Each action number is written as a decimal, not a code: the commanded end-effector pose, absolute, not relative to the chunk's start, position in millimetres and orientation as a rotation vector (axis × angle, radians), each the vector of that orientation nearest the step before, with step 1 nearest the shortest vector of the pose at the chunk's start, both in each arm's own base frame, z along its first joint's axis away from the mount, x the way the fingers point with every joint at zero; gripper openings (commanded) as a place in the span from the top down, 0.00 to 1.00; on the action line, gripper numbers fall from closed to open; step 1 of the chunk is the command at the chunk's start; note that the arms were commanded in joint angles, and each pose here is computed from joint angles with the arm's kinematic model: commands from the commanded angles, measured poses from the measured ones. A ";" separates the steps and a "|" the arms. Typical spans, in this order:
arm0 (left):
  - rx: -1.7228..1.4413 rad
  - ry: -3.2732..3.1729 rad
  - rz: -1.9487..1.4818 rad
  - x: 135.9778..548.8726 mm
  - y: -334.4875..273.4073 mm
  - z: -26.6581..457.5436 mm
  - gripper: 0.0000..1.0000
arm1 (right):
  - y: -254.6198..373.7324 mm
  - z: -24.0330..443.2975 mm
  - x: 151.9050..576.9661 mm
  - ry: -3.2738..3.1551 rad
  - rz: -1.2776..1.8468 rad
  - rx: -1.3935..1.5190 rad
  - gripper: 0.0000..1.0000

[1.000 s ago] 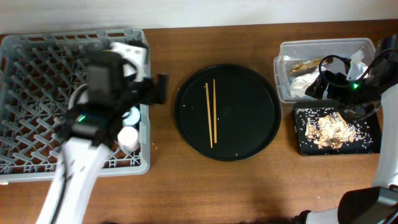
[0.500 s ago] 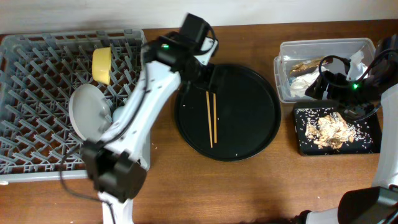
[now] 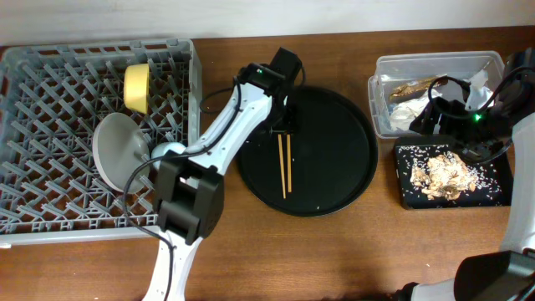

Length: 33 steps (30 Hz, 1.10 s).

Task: Sort waste into correct bins and load items into the dishwasher rack
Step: 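Reach the left gripper to the first chopstick on the black tray, then grasp the chopstick and carry it to the rack's right edge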

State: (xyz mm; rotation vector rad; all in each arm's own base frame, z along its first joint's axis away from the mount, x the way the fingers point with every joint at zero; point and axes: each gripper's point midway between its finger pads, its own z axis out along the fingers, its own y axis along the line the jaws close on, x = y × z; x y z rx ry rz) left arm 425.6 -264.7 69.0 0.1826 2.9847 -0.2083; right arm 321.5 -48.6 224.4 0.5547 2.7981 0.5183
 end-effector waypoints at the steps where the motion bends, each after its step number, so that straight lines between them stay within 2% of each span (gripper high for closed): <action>1: 0.074 2.991 -0.110 435.2 -257.1 46.6 0.25 | -49.6 224.5 319.0 2.804 0.506 0.555 0.01; 3: 0.075 2.997 -0.106 436.5 -258.2 38.1 0.27 | -49.3 224.3 318.2 2.807 0.508 0.556 0.02; 5: 0.075 3.002 -0.101 438.5 -259.1 27.6 0.34 | -49.1 224.2 317.7 2.809 0.508 0.557 0.01; 15: 0.072 2.990 -0.081 445.9 -259.7 10.4 0.53 | -48.6 223.9 316.3 2.815 0.510 0.560 0.01; 21: 0.076 3.035 -0.050 441.0 -258.0 -16.4 0.57 | -48.4 223.8 315.7 2.817 0.511 0.561 0.01; 22: 0.077 3.036 -0.050 440.9 -258.0 -17.1 0.64 | -48.4 223.8 315.7 2.817 0.511 0.561 0.02; 23: 0.076 3.036 -0.049 440.9 -257.9 -17.1 0.93 | -48.5 223.8 315.7 2.817 0.511 0.561 0.01; 24: 0.079 3.037 -0.049 440.4 -258.5 -17.1 0.99 | -48.5 223.8 315.7 2.817 0.511 0.561 0.02; 33: 0.100 3.039 -0.060 438.8 -259.7 -5.0 0.99 | -48.4 223.8 315.7 2.817 0.511 0.561 0.02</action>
